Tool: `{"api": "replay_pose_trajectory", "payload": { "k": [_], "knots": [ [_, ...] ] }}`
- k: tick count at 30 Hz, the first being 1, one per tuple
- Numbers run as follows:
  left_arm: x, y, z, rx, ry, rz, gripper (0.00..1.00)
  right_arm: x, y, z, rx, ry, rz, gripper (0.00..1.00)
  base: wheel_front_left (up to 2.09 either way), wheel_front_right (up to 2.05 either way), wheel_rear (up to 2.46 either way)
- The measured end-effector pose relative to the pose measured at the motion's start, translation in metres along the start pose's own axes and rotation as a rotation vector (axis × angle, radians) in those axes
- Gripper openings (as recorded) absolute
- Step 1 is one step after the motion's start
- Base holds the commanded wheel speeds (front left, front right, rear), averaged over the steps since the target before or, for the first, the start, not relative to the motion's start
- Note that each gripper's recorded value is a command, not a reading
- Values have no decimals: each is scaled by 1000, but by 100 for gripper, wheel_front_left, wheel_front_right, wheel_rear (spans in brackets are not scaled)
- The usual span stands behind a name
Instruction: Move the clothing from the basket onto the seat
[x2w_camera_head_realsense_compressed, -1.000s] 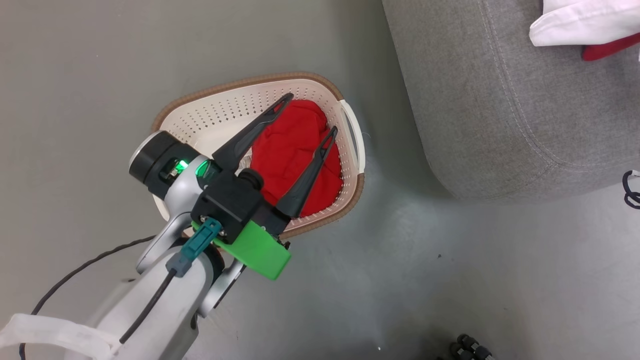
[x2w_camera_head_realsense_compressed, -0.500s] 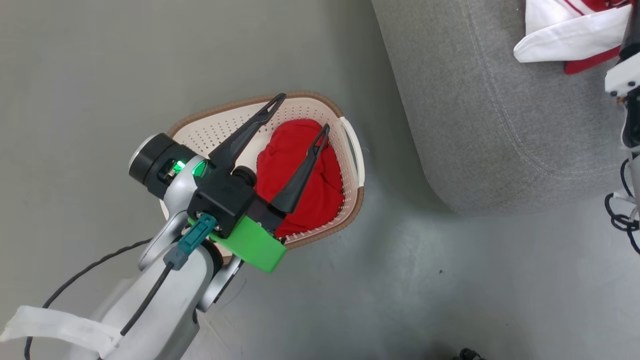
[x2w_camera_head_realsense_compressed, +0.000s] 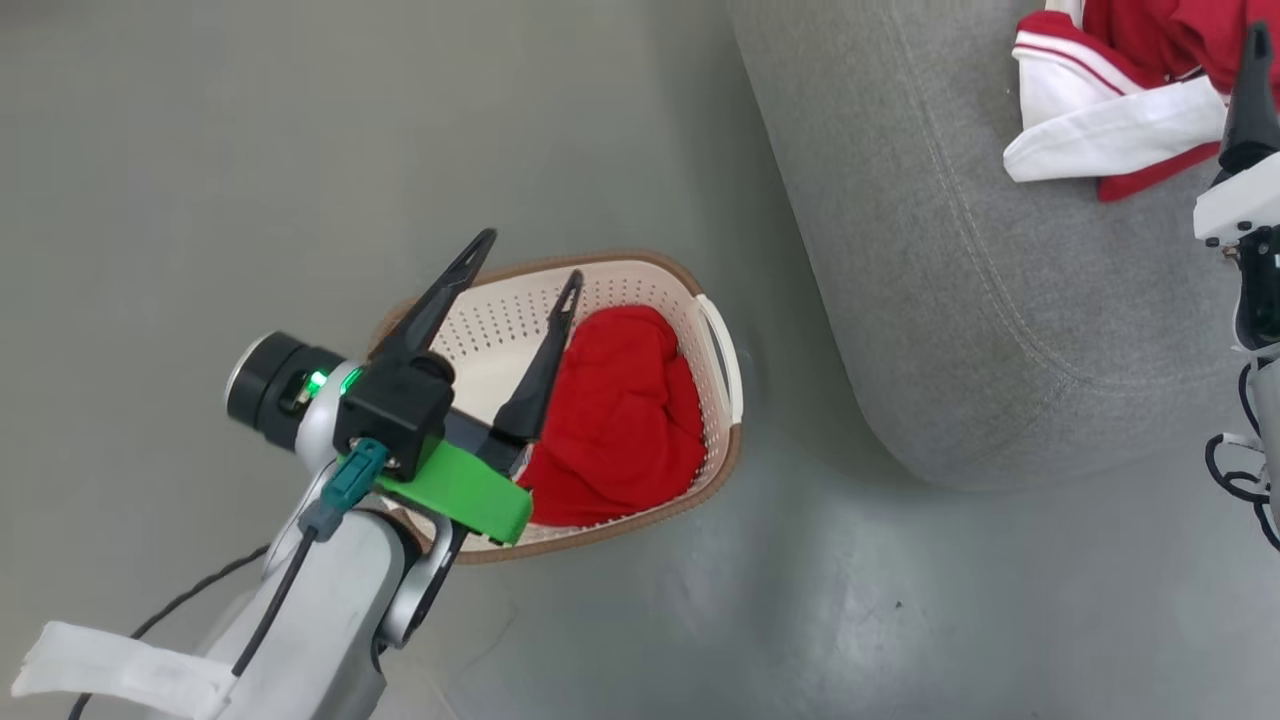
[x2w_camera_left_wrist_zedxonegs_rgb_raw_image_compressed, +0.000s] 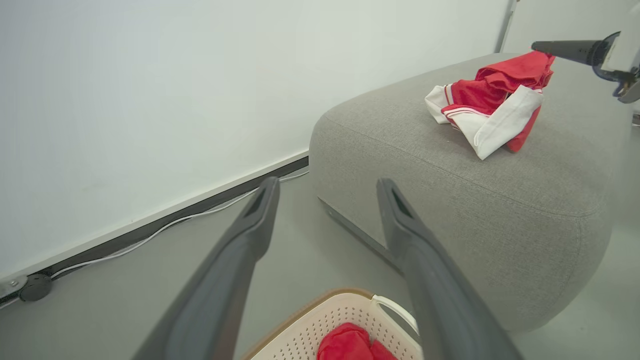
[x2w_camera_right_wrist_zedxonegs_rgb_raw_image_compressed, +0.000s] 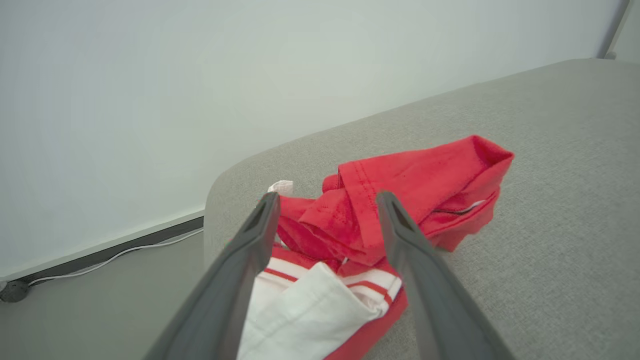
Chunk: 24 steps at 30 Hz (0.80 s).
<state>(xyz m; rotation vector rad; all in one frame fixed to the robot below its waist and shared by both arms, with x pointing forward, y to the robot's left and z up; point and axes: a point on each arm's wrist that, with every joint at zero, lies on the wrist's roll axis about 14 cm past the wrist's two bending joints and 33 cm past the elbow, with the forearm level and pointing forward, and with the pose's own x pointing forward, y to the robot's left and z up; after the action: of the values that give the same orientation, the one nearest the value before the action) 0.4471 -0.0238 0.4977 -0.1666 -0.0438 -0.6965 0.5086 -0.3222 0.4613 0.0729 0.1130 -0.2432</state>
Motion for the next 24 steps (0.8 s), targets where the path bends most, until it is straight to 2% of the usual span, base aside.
{"api": "replay_pose_trajectory", "payload": {
  "k": [6, 11, 18, 24],
  "knots": [
    [-20, 22, 6, -39, -3, 144, 100, -10, 42, 28, 0, -91, 118, 100, 0, 0, 0],
    [-35, 33, 10, -73, -8, 226, 100, -23, 68, 37, 2, -127, 192, 100, 0, 0, 0],
    [-66, 53, 16, -77, -14, 351, 100, -51, 117, 36, 6, -144, 323, 100, 0, 0, 0],
    [-90, 63, 22, -60, -24, 422, 100, -77, 139, 24, 21, -122, 384, 100, 0, 0, 0]
  ]
}}
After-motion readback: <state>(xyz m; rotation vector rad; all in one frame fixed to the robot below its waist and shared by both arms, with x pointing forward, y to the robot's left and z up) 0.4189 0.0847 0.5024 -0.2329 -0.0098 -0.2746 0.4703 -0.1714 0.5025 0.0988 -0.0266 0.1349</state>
